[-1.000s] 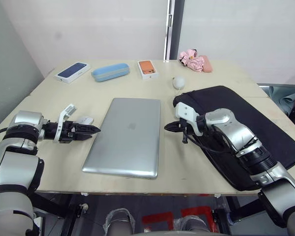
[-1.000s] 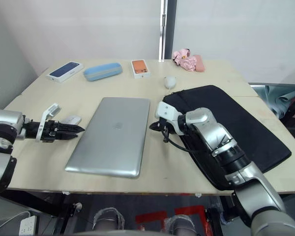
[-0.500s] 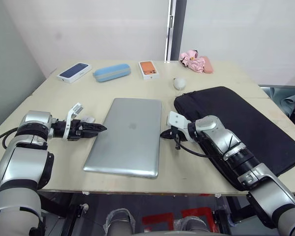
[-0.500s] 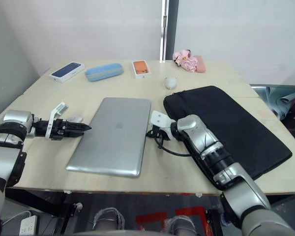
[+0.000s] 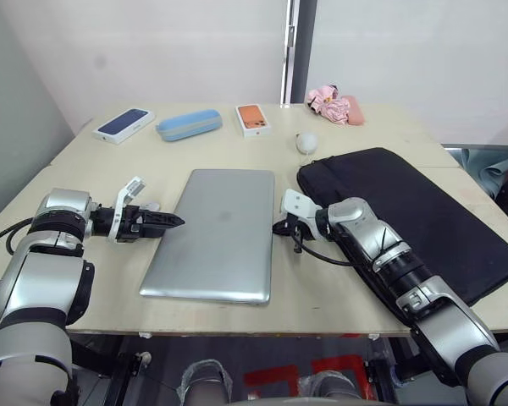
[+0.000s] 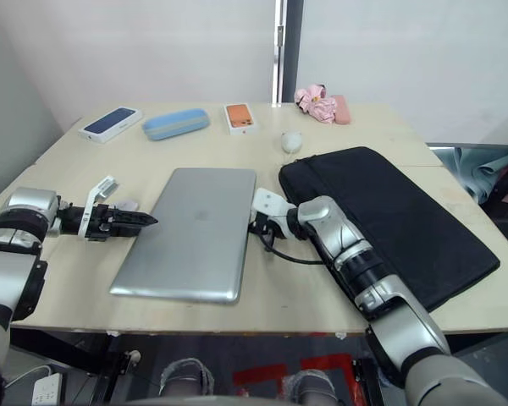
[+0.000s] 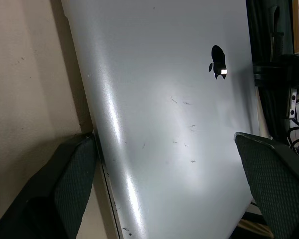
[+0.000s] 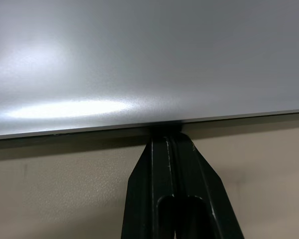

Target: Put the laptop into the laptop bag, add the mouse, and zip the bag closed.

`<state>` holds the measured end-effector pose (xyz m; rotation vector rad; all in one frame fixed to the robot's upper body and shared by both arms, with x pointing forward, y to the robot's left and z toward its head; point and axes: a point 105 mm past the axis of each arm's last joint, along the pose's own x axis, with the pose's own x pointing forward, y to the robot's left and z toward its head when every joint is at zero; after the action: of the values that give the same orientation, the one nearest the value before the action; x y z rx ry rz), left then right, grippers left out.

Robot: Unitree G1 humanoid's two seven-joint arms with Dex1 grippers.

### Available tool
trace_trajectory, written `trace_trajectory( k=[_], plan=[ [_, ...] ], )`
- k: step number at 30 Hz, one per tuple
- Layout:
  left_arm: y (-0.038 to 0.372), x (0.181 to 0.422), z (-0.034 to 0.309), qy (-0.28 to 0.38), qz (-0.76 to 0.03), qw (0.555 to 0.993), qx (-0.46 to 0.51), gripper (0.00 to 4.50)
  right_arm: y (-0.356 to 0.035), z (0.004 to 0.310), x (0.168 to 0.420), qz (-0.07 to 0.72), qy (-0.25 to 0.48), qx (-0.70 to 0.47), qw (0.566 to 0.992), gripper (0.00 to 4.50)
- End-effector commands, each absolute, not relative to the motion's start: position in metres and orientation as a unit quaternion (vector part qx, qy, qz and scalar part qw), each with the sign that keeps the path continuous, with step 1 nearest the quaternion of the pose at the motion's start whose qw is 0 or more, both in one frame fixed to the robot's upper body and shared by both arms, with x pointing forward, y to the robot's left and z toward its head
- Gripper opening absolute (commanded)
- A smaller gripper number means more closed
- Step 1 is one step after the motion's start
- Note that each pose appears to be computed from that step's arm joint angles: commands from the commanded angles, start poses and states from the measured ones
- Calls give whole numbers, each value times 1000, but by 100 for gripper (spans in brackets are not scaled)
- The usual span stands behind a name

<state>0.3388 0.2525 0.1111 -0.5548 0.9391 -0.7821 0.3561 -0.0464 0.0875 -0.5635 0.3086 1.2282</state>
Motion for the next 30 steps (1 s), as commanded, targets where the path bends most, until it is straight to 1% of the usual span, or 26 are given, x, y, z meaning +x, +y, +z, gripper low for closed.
trace_trajectory(
  k=[1, 6, 10, 13, 16, 21, 25, 30],
  plan=[
    [232, 341, 120, 415, -416, 761, -273, 450, -20, 114, 353, 592, 75, -260, 759, 5],
    [233, 342, 122, 407, -413, 764, -282, 450, -23, 109, 354, 590, 80, -269, 757, 5],
    [236, 339, 119, 413, -411, 764, -280, 450, -43, 102, 355, 584, 107, -311, 742, 5],
    [238, 338, 117, 413, -407, 766, -277, 450, -61, 107, 356, 579, 123, -342, 729, 5],
    [239, 337, 116, 414, -406, 767, -276, 450, -67, 113, 355, 581, 132, -360, 718, 5],
    [237, 338, 116, 414, -407, 766, -275, 450, -60, 124, 355, 583, 132, -376, 708, 5],
    [236, 338, 115, 414, -409, 766, -274, 450, -35, 133, 349, 603, 114, -359, 703, 5],
    [233, 339, 116, 413, -414, 764, -274, 450, -13, 126, 345, 619, 115, -361, 687, 5]
  ],
)
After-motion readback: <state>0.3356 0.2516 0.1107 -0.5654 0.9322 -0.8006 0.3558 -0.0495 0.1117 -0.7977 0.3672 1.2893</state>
